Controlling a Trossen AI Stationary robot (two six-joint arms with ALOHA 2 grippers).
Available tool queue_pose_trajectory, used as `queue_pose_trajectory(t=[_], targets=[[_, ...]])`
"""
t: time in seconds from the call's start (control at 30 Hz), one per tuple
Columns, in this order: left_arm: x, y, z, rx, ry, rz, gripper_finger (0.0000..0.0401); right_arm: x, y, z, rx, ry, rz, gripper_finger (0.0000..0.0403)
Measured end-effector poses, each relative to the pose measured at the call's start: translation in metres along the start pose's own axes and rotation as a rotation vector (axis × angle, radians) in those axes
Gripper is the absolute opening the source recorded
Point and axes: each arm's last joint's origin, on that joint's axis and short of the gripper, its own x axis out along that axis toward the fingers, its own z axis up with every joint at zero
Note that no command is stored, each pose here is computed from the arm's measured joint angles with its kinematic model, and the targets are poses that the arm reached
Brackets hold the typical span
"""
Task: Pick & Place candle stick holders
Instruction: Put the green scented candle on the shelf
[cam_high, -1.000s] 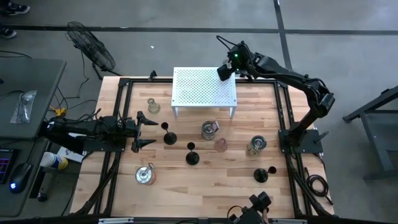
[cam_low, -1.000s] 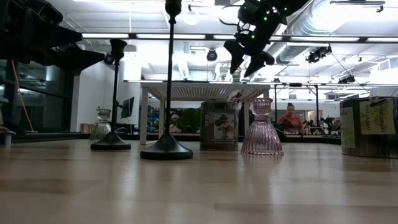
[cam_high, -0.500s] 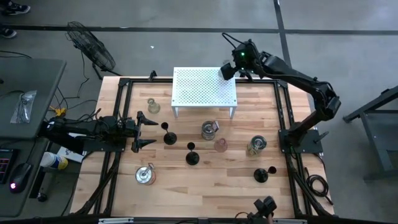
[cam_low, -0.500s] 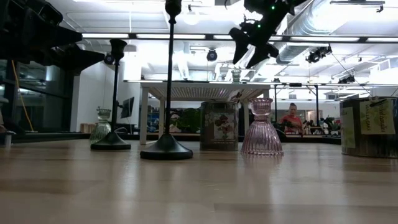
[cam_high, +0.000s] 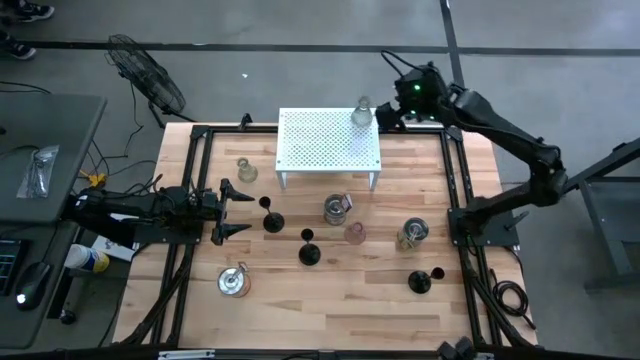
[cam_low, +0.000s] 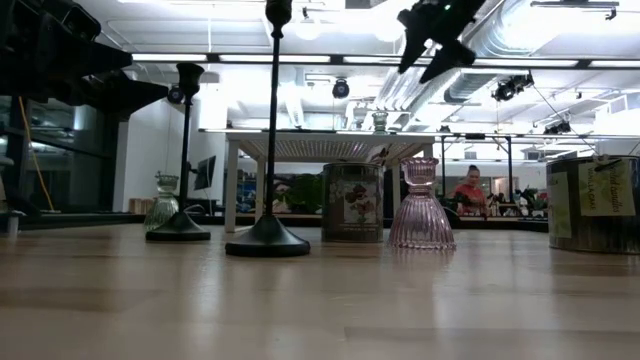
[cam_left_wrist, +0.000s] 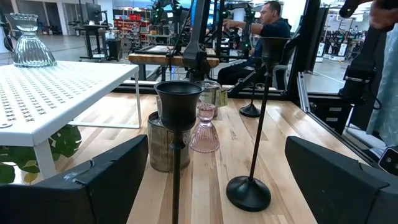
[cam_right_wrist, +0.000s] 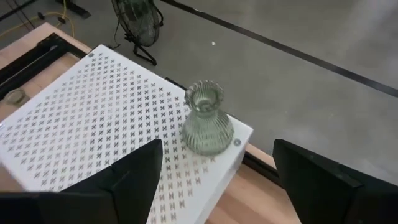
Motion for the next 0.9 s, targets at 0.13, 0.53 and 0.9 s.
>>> queue_pose_trajectory(t=[0.13,0.53,0.9], targets=[[0.000,0.000,0.000,0.000,-0.001,0.000,0.0372,-0.020,0.002,-0.006,-0.019,0.013,0.019,0.0299],[0.000,0.000,0.000,0.000,0.000,0.000,0.0372,-0.047,0.025,-0.036,-0.123,0.196,0.080,0.0299],[0.000,0.000,0.000,0.000,0.000,0.000,0.0372,-0.066,0.041,-0.072,-0.146,0.466,0.048,0.0299]])
